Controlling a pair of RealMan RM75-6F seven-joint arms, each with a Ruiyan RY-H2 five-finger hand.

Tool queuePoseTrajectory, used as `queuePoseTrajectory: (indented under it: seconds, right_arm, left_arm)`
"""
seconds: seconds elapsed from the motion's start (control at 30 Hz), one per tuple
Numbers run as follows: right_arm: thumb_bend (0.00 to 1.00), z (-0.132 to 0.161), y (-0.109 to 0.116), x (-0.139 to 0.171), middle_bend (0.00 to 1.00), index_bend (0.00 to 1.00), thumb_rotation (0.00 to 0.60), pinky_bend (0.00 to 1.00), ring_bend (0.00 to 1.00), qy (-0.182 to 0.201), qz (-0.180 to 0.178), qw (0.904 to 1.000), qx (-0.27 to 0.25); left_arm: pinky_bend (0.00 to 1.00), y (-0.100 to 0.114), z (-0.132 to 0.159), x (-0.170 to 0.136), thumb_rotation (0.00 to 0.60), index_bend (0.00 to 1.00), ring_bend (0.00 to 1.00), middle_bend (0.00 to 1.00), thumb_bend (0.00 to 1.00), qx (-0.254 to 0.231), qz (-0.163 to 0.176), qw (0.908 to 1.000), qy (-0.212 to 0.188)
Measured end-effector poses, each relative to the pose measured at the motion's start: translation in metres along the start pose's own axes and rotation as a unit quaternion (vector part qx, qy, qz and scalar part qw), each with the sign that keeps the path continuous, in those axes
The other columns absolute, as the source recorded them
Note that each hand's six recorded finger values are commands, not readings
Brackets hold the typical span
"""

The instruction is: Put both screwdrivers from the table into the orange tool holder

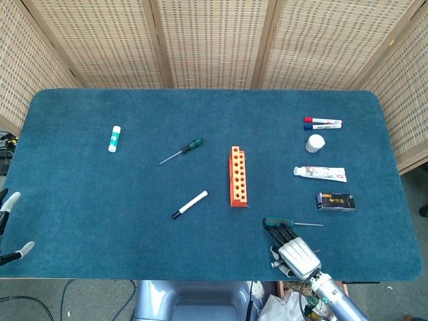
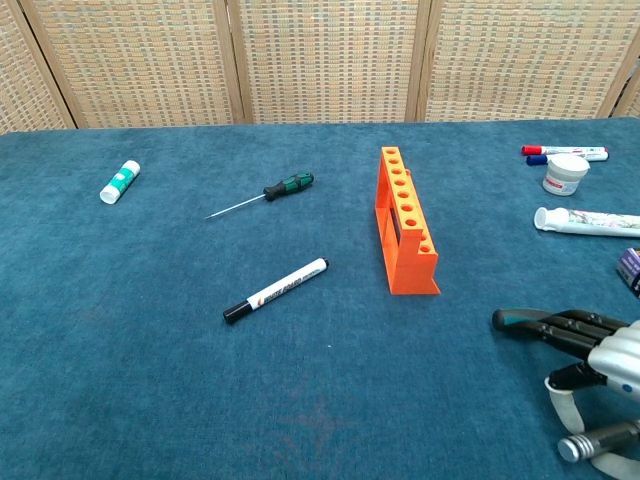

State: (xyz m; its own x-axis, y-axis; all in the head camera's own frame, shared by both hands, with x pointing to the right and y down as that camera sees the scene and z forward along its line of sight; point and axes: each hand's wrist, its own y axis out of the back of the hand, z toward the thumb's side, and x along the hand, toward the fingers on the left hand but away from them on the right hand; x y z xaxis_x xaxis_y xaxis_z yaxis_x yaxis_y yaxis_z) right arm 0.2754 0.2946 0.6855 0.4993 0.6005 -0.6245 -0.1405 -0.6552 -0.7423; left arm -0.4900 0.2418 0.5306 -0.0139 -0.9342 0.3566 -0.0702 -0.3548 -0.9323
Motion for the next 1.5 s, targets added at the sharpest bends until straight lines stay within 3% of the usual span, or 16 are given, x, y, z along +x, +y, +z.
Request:
queuePoseTrajectory:
  seconds: [0.23,0.43,0.87,1.27,1.5]
  right_arm:
    - [0.44,0.005,0.014,0.002,0.00,0.60,0.600,0.00,0.00,0.013,-0.030,0.9991,-0.027]
    - [0.44,0.006,0.043,0.006,0.00,0.60,0.600,0.00,0.00,0.023,-0.063,0.9926,-0.102]
    - [0.48,-0.010,0.147,0.005,0.04,0.60,0.600,0.00,0.00,0.030,-0.137,0.9547,-0.263]
    - [0.52,0.003,0.210,-0.026,0.08,0.60,0.600,0.01,0.00,0.063,-0.140,0.9080,-0.390]
    - [0.54,0.012,0.236,-0.041,0.09,0.61,0.600,0.02,0.00,0.070,-0.145,0.8921,-0.422]
  left_arm:
    - [0.00,-0.001,0.000,0.000,0.600,0.00,0.00,0.00,0.00,0.001,-0.002,1.0000,0.000]
    - [0.00,-0.004,0.002,0.001,0.600,0.00,0.00,0.00,0.00,0.003,-0.009,1.0000,-0.002]
    - [0.00,-0.001,-0.001,0.002,0.600,0.00,0.00,0.00,0.00,-0.005,-0.009,0.9999,0.000]
    - [0.00,0.000,-0.004,0.005,0.600,0.00,0.00,0.00,0.00,-0.011,-0.012,0.9998,0.006]
    - [0.00,0.001,-0.007,0.008,0.600,0.00,0.00,0.00,0.00,-0.015,-0.015,0.9997,0.011]
